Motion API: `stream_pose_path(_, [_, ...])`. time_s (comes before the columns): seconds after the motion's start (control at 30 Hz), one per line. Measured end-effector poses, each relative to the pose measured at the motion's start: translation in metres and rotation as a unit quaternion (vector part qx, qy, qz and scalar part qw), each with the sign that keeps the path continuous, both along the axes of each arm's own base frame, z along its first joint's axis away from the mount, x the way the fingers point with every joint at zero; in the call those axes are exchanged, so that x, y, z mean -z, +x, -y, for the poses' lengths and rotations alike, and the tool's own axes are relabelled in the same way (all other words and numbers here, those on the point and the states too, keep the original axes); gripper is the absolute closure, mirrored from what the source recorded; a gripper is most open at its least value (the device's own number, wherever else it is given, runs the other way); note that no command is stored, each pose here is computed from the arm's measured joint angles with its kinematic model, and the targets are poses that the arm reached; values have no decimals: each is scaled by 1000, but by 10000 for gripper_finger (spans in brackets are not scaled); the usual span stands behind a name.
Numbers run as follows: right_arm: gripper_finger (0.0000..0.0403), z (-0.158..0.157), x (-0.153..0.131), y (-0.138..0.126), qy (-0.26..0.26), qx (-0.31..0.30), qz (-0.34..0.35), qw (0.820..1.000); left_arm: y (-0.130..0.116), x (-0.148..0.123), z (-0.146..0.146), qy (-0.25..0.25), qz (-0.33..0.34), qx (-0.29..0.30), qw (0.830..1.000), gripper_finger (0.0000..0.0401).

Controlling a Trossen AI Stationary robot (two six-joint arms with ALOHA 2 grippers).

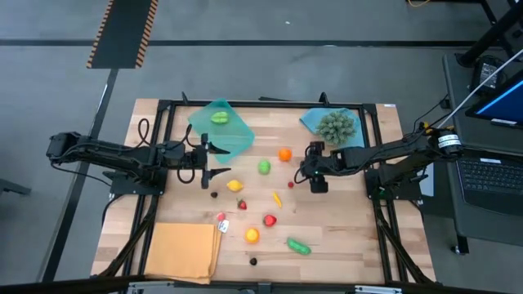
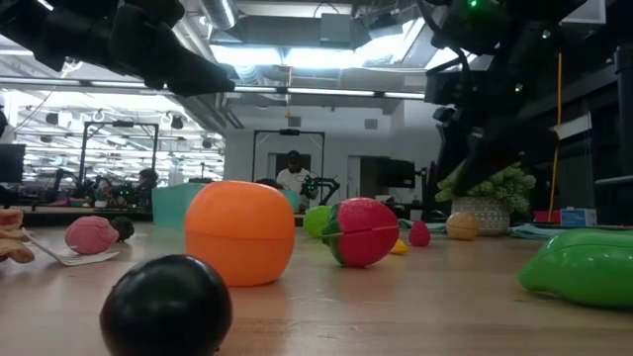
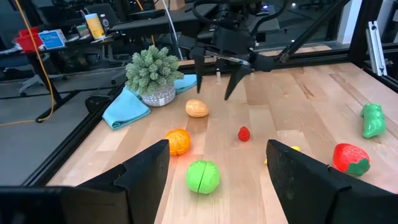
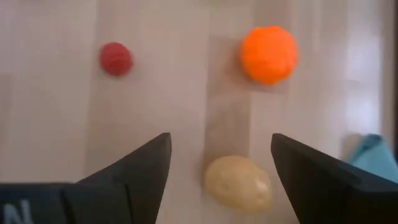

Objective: Pick and placing Produce into tupperware
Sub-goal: Put the brown potato into the blue bin

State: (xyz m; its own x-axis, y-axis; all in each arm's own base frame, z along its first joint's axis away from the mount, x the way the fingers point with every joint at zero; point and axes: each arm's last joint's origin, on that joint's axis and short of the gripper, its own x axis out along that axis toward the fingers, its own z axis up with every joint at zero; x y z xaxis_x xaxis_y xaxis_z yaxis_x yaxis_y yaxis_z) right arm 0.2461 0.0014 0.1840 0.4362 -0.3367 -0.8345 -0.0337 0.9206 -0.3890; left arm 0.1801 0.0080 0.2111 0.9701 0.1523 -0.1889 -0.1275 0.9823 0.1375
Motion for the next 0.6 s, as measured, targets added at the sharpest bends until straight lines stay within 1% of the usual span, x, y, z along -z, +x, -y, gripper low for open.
stream_pose_path(0.47, [126,1,1,-2,-5,3,-13,1000,0,0,0,0,0,0,1000,145])
stream_pose_path(0.6, [126,3,2,-6,-34,7,-39,999,0,0,0,0,0,0,1000,144])
